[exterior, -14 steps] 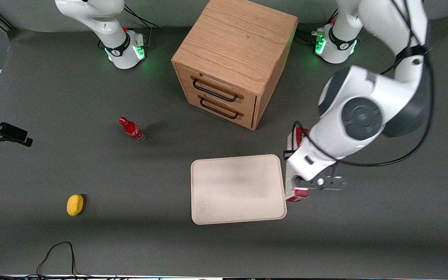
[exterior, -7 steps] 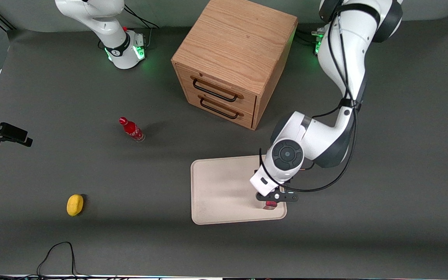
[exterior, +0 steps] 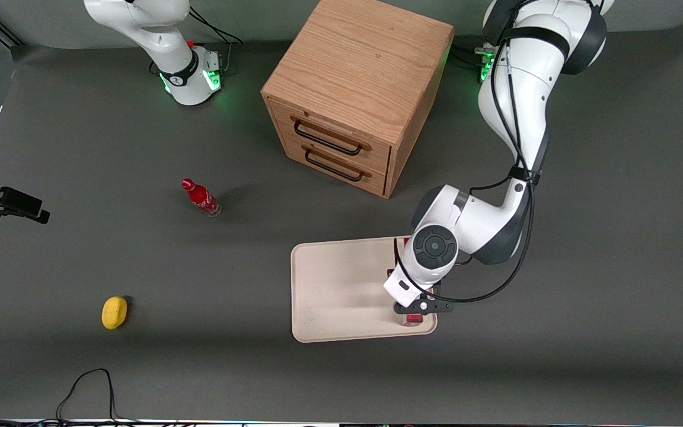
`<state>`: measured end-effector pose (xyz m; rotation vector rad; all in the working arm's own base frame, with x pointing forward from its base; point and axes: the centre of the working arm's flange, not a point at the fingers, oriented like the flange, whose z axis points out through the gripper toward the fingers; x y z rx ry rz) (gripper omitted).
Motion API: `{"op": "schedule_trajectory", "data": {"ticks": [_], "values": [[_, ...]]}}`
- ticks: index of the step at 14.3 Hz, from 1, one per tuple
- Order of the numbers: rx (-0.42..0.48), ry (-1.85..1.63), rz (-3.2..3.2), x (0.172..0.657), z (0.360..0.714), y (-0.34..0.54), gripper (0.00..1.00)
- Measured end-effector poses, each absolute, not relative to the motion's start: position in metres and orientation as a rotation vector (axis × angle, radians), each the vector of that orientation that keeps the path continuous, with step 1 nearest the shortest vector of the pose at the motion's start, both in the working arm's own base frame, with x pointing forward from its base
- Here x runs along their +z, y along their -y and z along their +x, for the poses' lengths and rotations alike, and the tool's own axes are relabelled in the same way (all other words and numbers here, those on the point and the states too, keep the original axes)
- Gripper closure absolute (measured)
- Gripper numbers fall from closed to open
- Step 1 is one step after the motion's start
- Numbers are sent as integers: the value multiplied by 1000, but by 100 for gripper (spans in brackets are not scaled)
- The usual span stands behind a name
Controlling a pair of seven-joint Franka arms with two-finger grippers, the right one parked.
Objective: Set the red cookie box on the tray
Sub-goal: 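Lower the box onto the tray and open the left gripper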
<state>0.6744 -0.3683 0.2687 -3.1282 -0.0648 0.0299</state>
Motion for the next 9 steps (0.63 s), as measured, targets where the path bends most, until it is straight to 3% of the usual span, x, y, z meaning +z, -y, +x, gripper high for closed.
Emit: {"op": "schedule_trajectory", "data": {"ticks": [3,7,9], "values": [[-24,78,-3137,292,680,364,40],[-151,162,-3153,389,689,313,0],[-127,172,-3134,436,679,258,0]]}}
